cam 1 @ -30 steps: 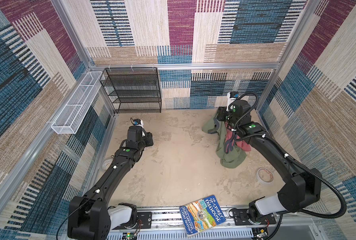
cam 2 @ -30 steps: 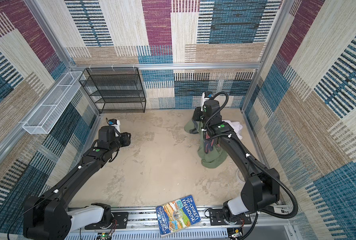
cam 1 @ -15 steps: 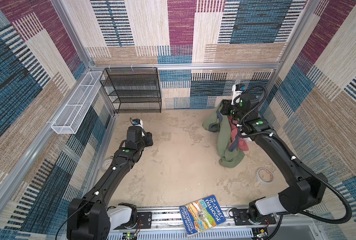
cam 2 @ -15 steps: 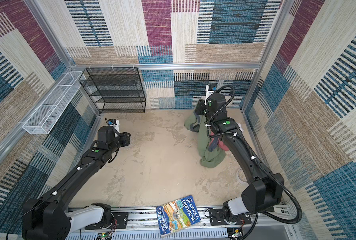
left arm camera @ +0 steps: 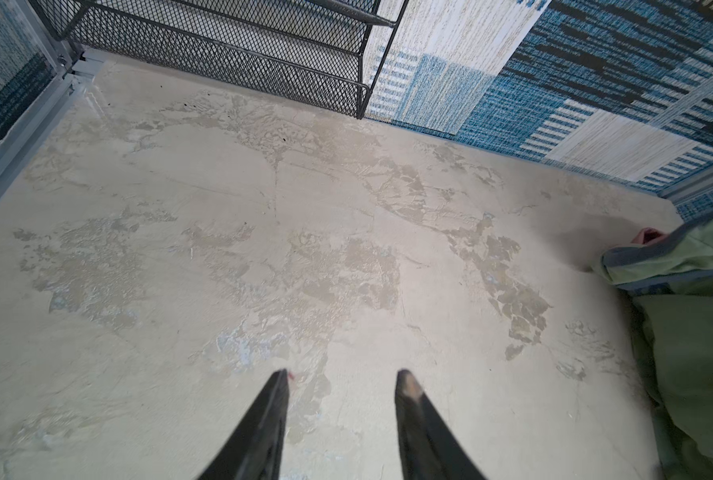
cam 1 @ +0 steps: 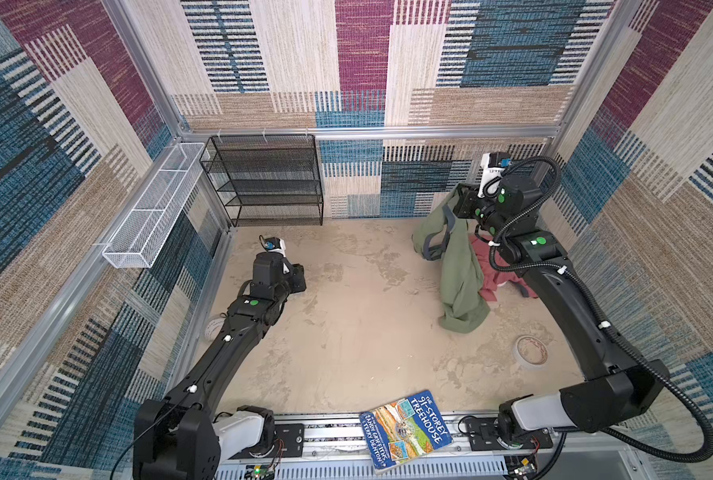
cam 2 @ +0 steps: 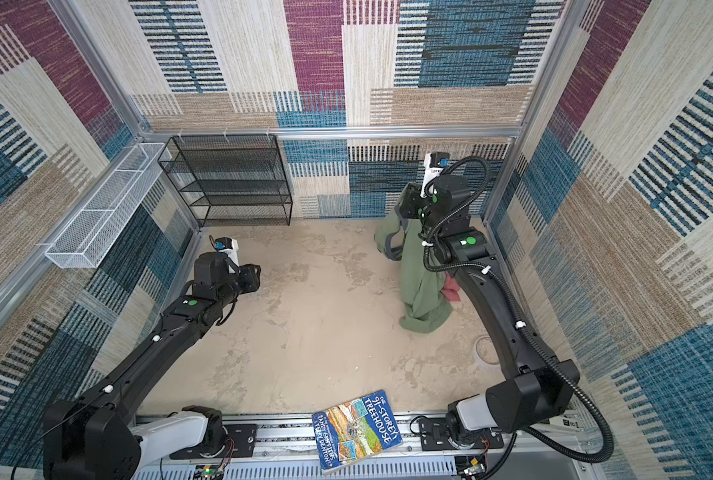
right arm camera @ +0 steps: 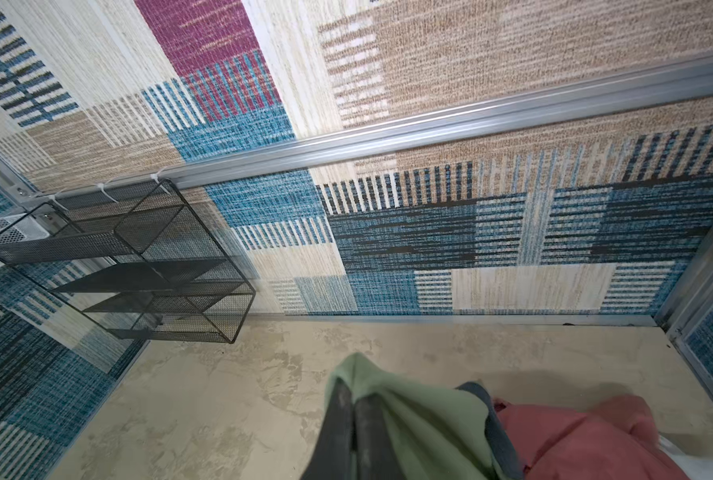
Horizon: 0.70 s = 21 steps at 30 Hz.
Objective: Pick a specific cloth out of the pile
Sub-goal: 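Lift the green shirt with the right gripper, pulling it out of the pile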
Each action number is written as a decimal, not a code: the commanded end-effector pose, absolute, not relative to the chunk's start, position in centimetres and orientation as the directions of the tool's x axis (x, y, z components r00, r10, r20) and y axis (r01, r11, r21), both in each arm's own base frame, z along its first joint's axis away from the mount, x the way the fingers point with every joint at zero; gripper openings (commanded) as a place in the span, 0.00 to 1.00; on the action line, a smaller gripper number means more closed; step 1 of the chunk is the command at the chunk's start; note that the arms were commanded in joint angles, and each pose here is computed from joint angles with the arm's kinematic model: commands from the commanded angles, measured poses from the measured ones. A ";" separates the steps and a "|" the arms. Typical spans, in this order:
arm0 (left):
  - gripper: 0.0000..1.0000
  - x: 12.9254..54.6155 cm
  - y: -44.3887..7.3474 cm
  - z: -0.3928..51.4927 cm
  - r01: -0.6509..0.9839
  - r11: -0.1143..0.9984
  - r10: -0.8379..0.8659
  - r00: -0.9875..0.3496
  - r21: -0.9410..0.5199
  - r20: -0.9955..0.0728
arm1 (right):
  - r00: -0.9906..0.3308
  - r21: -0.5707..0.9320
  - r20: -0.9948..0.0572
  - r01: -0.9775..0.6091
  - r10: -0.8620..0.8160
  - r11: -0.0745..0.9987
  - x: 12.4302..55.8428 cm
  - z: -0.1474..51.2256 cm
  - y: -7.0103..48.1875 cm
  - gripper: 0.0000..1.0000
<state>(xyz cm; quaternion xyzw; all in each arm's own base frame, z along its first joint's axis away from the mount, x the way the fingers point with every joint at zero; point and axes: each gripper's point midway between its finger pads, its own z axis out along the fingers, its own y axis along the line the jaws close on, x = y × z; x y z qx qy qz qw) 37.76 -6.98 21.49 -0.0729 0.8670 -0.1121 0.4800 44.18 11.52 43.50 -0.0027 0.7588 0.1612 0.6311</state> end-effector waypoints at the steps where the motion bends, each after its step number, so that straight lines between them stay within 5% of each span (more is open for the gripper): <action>1: 0.46 37.7 -6.7 22.0 -0.033 0.964 -0.241 -0.516 -0.262 -0.822 | -0.140 0.237 -0.969 -0.297 0.203 0.925 43.4 46.7 12.6 0.00; 21: 0.46 36.1 -6.3 24.8 -0.028 0.957 -0.268 -0.471 -0.289 -0.840 | -0.040 0.180 -0.975 -0.713 0.217 0.677 36.9 58.0 18.6 0.00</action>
